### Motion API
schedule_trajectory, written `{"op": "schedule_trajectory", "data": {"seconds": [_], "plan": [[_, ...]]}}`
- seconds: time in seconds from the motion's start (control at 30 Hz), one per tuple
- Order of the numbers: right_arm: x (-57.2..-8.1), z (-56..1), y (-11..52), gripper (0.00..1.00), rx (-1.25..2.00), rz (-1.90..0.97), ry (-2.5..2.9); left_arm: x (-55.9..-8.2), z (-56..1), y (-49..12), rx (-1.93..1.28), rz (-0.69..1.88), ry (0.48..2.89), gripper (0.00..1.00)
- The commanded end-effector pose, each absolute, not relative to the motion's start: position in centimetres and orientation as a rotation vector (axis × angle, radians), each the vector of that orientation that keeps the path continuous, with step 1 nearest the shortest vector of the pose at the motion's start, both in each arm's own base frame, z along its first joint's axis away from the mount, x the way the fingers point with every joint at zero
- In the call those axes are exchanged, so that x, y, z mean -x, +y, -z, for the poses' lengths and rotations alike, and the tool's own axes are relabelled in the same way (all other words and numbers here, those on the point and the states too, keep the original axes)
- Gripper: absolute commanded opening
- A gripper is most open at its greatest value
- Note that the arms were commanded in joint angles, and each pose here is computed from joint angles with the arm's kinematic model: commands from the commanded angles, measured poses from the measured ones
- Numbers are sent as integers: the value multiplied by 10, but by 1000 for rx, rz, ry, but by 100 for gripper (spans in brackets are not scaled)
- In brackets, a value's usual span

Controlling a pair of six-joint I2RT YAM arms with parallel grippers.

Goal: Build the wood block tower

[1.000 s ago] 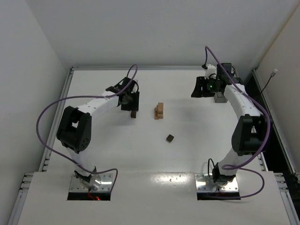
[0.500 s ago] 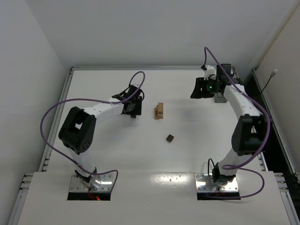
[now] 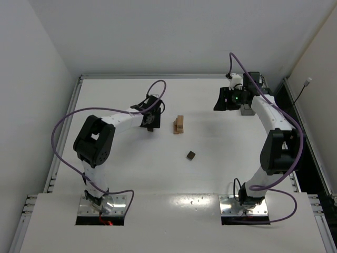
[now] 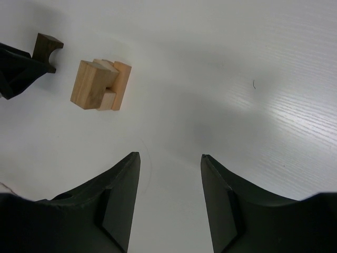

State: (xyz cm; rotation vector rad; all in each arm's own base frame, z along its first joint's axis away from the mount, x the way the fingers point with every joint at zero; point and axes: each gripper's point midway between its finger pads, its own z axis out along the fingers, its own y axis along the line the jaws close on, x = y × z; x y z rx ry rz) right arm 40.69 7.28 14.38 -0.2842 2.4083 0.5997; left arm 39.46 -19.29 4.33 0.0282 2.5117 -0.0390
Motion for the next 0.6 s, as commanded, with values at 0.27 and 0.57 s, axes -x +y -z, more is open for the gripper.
{"op": "schedule_trajectory", "data": {"seconds": [0.27, 0.57], "plan": [[-415, -153, 77, 46, 321, -605, 2361, -419, -45, -196, 22, 29, 2491, 44], [-415, -153, 77, 46, 321, -605, 2361, -423, -38, -189, 40, -4, 2490, 40]]}}
